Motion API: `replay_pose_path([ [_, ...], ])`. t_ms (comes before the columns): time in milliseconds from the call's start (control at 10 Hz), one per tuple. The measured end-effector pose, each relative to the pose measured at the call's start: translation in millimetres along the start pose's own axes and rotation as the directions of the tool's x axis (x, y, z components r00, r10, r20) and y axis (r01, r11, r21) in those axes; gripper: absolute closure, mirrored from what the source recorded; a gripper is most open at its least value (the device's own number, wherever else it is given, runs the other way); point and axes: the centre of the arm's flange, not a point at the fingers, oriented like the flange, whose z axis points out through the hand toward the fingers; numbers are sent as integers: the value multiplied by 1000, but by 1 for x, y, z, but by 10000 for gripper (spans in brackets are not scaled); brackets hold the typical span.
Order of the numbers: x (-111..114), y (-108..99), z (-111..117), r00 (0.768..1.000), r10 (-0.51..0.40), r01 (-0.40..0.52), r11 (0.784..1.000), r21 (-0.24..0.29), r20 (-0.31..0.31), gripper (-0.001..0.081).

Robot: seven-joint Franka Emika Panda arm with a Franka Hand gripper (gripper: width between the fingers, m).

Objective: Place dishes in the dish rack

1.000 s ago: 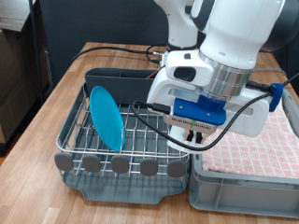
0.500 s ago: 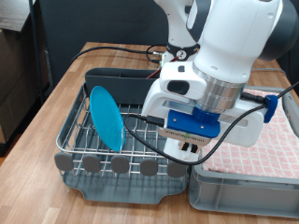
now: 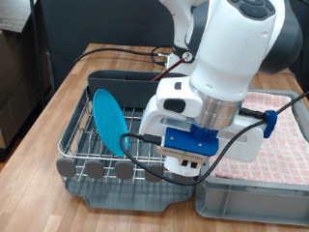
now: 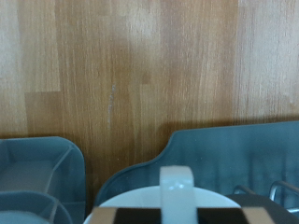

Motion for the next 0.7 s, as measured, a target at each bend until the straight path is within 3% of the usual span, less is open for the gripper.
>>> replay_pose_path([
  [700,8,-11,28,999,-11,12,1000,-23,46,734],
])
